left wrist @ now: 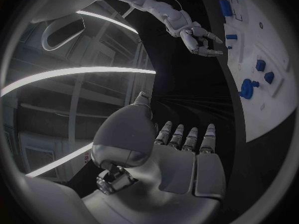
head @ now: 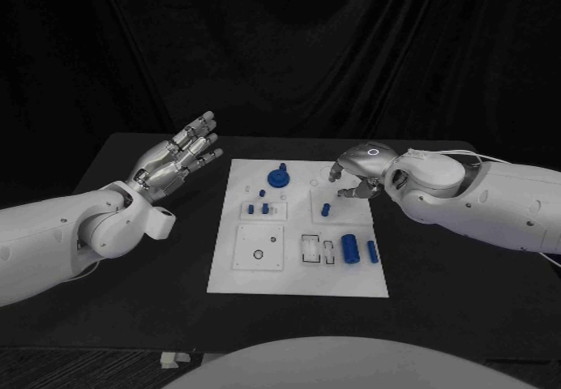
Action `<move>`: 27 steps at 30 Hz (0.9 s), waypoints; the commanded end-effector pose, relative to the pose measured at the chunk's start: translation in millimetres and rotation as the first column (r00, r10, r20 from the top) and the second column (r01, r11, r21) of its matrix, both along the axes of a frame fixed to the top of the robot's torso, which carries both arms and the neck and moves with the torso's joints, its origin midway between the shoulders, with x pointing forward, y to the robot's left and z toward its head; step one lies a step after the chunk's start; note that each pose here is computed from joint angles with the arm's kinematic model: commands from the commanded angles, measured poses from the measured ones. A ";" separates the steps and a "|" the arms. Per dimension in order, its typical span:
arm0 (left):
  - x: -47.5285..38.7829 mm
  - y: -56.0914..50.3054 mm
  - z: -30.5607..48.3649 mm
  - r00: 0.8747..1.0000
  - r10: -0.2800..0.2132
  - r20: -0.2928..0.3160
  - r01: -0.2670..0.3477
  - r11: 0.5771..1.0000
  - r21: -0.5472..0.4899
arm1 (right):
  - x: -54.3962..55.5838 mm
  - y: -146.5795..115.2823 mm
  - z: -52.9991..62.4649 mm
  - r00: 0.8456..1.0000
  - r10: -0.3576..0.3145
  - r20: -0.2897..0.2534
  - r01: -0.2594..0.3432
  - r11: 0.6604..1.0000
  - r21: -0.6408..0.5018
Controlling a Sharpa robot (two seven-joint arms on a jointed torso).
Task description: Assemble the parts on the task board
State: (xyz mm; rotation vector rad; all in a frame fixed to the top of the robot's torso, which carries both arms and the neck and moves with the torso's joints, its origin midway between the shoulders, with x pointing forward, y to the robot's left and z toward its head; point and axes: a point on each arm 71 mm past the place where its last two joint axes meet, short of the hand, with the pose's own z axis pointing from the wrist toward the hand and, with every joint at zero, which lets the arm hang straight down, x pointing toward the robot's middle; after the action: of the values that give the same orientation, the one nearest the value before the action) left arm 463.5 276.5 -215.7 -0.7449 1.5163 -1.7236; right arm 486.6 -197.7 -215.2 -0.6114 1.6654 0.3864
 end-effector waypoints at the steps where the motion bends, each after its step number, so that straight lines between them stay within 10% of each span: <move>1: -5.2 1.6 15.9 0.984 0.007 0.179 0.021 0.988 -0.155 | 0.9 -0.4 -5.1 1.000 0.007 -0.018 -0.008 1.000 -0.017; 27: -7.9 0.0 11.9 0.990 -0.027 0.139 0.049 0.987 -0.156 | 10.0 -2.5 -19.2 0.999 -0.017 -0.043 0.015 0.999 -0.047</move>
State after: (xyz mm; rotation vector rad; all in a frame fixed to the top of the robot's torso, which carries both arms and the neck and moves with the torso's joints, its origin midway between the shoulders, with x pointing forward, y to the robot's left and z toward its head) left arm 459.3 276.1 -217.8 -0.7597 1.5243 -1.7531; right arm 496.8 -199.6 -232.6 -0.6221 1.7179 0.3551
